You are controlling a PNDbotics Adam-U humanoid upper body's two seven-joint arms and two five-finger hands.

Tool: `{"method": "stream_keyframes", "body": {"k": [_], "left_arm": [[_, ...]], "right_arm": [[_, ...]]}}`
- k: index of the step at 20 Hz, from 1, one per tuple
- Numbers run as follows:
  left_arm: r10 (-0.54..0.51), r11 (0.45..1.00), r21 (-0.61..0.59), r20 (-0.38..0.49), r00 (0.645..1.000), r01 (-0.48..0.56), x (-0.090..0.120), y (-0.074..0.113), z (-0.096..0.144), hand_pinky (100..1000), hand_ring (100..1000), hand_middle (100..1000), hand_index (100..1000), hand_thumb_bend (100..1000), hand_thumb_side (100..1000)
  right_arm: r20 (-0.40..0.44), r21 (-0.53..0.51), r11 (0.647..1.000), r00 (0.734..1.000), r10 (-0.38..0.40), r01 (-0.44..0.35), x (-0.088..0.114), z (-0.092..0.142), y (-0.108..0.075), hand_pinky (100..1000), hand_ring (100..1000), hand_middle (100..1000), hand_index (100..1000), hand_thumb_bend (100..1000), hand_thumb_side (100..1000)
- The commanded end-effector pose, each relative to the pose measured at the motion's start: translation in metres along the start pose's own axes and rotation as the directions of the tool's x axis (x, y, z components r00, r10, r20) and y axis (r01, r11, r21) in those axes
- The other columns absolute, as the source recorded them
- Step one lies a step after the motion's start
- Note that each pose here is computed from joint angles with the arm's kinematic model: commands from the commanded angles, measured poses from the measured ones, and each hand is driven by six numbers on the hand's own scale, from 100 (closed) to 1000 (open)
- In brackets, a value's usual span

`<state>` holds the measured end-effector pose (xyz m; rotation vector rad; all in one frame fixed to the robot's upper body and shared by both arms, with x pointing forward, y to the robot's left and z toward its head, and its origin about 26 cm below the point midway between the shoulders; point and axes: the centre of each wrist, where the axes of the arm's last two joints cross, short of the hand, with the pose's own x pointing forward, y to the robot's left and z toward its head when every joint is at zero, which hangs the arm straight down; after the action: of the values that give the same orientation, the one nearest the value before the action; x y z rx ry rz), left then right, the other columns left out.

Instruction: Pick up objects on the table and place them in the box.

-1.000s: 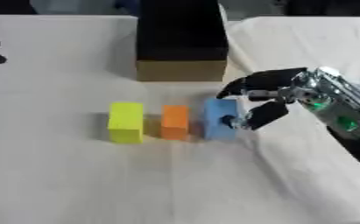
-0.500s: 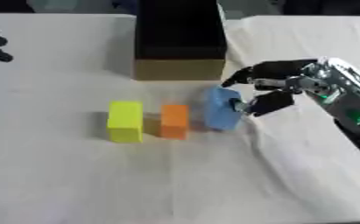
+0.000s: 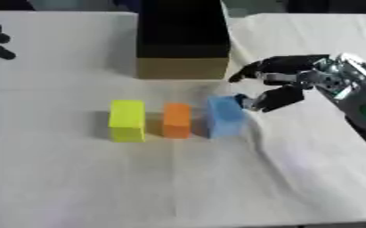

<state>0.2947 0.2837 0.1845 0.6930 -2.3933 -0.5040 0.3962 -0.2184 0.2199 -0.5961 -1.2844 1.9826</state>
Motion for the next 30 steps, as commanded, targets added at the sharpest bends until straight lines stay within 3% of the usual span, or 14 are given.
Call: {"method": "stream_keyframes", "body": {"k": [1, 6, 9, 17, 19, 21, 30], "left_arm": [[-0.022, 1.0, -0.007, 0.023, 0.999, 0.022, 0.003, 0.007, -0.003, 712, 575, 632, 787, 130, 933], [-0.027, 1.0, -0.014, 0.019, 0.999, 0.027, 0.002, 0.007, -0.003, 712, 575, 633, 788, 127, 931], [-0.029, 0.999, -0.023, 0.018, 0.999, 0.029, 0.002, 0.007, -0.002, 711, 575, 633, 788, 124, 926], [-0.034, 0.999, -0.032, 0.009, 0.999, 0.035, 0.002, 0.007, -0.002, 710, 575, 634, 788, 123, 926], [-0.035, 0.999, -0.035, 0.01, 0.999, 0.035, 0.002, 0.007, -0.002, 710, 575, 634, 788, 122, 919], [-0.036, 0.999, -0.039, 0.01, 0.999, 0.036, 0.002, 0.007, -0.002, 710, 574, 634, 788, 116, 918], [-0.039, 0.998, -0.052, 0.013, 0.999, 0.04, 0.002, 0.007, -0.003, 710, 575, 635, 787, 104, 907]], "right_arm": [[-0.012, 0.001, 1.0, 1.0, 0.005, -0.005, -0.005, 0.006, -0.007, 977, 973, 907, 1000, 131, 991], [-0.004, 0.019, 0.999, 0.999, 0.037, -0.037, -0.003, 0.006, -0.007, 977, 975, 919, 1000, 353, 1000], [-0.015, 0.016, 0.996, 0.996, 0.088, -0.087, -0.003, 0.005, -0.005, 977, 977, 929, 1000, 409, 1000], [-0.01, -0.011, 0.988, 0.988, 0.153, -0.153, -0.004, 0.001, 0.0, 975, 968, 925, 1000, 366, 997], [-0.005, -0.009, 0.986, 0.986, 0.164, -0.164, -0.004, 0.0, 0.001, 974, 968, 926, 1000, 360, 925], [-0.001, -0.003, 0.984, 0.984, 0.179, -0.179, -0.003, -0.001, 0.003, 973, 967, 927, 1000, 348, 942], [0.035, 0.006, 0.983, 0.982, 0.184, -0.184, 0.001, -0.012, 0.008, 968, 964, 920, 1000, 281, 861]]}}
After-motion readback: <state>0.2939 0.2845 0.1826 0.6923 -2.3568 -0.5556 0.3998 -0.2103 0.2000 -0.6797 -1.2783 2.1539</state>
